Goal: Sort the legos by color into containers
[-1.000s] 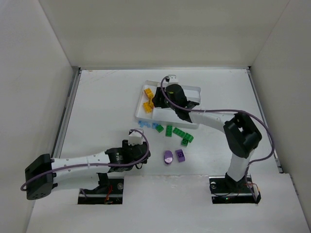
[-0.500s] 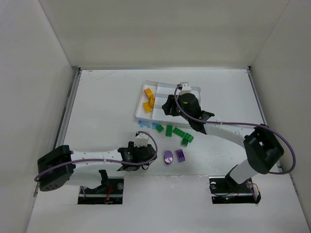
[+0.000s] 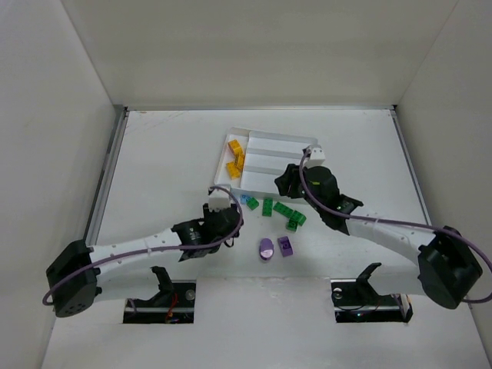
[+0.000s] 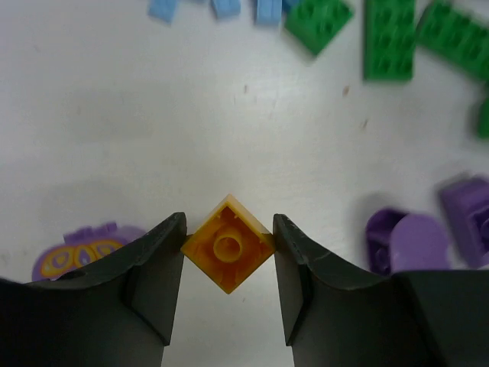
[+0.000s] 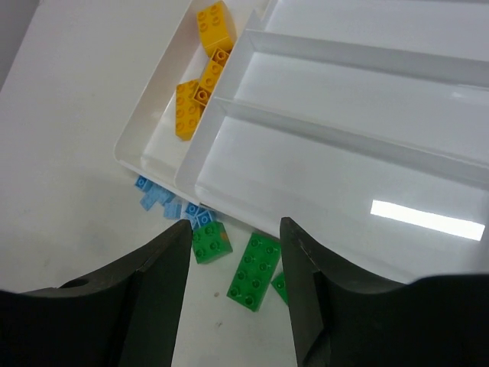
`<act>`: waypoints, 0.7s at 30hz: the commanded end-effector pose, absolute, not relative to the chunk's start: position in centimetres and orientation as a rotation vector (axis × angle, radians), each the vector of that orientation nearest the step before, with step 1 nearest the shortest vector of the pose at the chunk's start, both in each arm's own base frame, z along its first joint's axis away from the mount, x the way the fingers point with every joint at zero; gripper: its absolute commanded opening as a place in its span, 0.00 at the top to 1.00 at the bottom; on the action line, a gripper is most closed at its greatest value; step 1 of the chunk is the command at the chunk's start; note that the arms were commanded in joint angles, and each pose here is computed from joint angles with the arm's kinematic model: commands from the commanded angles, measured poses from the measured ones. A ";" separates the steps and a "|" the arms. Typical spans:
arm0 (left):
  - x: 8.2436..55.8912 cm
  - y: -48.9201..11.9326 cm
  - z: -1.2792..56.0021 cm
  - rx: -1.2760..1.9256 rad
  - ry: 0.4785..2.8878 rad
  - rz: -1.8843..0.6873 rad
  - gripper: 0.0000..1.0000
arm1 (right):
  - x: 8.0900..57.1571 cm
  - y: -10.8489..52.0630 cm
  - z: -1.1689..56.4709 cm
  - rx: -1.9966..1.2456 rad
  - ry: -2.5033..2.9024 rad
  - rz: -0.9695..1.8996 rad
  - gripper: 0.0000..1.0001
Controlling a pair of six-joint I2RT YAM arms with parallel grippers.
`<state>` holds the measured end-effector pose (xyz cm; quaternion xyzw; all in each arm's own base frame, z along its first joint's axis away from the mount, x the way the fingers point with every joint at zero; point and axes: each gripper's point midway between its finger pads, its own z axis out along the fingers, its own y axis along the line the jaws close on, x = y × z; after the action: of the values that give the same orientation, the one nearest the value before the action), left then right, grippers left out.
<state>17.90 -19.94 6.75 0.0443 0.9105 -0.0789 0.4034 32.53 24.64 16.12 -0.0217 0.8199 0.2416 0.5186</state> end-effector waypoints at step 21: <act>41.9 -21.3 11.1 -0.162 2.086 -0.141 0.70 | 19.4 28.1 11.4 -0.315 2.077 0.641 0.33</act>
<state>39.78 -20.61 8.12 -0.0650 0.8824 -0.0442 0.4639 19.67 28.43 11.93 -0.1306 0.8344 0.2826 0.4548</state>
